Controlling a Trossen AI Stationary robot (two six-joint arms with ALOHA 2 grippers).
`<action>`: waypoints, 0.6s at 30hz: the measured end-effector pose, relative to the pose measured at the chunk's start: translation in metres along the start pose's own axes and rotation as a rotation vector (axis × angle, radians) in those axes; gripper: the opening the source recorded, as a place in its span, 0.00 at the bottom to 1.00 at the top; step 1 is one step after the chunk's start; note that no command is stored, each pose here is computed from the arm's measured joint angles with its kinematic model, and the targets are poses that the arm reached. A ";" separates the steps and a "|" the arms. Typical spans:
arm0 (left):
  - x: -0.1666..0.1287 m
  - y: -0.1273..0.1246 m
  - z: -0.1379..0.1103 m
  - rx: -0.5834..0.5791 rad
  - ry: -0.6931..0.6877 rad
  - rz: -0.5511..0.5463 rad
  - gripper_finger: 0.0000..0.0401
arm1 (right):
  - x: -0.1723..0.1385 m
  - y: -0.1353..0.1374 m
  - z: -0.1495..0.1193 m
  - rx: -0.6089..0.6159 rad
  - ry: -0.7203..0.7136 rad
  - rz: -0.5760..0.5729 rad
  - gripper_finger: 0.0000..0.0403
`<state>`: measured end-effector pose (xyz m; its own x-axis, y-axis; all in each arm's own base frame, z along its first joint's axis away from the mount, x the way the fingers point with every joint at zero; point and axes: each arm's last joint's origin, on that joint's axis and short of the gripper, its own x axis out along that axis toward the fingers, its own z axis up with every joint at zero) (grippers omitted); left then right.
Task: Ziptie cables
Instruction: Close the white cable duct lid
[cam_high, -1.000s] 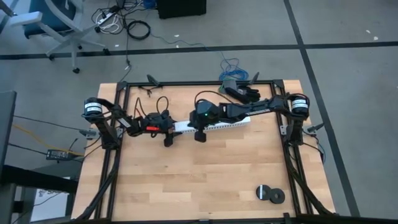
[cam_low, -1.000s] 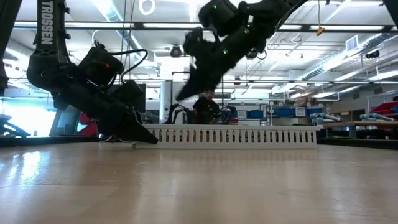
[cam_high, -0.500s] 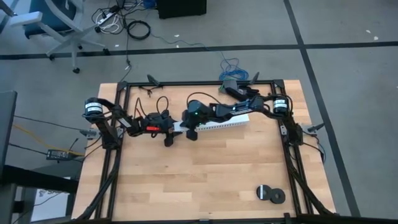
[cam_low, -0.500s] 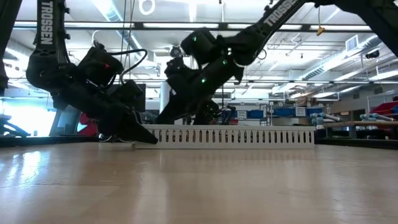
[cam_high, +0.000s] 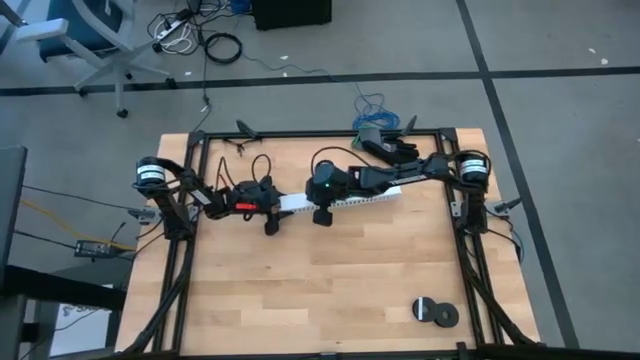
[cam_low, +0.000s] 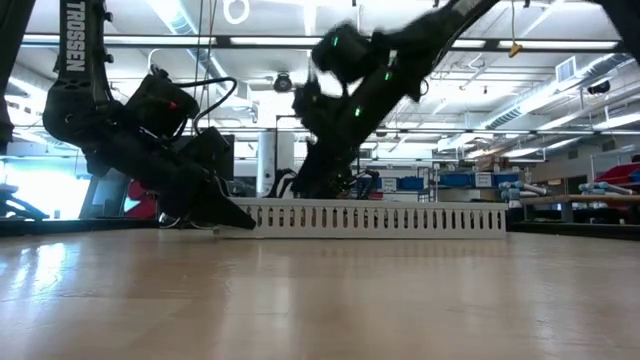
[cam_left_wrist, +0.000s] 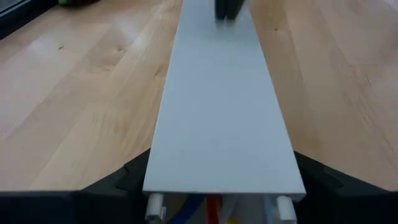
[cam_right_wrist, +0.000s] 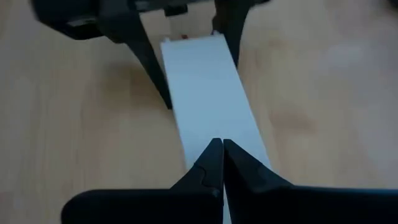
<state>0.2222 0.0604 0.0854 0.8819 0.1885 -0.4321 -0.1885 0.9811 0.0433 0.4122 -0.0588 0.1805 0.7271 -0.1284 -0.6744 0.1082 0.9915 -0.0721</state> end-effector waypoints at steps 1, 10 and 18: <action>0.000 0.000 0.000 0.000 0.000 0.000 0.64 | 0.007 -0.004 -0.004 0.028 0.004 0.038 0.00; -0.001 0.000 -0.001 -0.011 0.008 -0.001 0.64 | 0.032 -0.003 -0.006 0.031 -0.123 0.109 0.00; -0.001 0.001 -0.002 -0.044 0.012 0.052 0.65 | -0.008 0.014 0.023 -0.079 -0.220 0.099 0.00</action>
<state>0.2207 0.0615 0.0844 0.8652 0.2382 -0.4413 -0.2530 0.9671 0.0260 0.4233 -0.0441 0.2022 0.8627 -0.0229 -0.5052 -0.0183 0.9969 -0.0765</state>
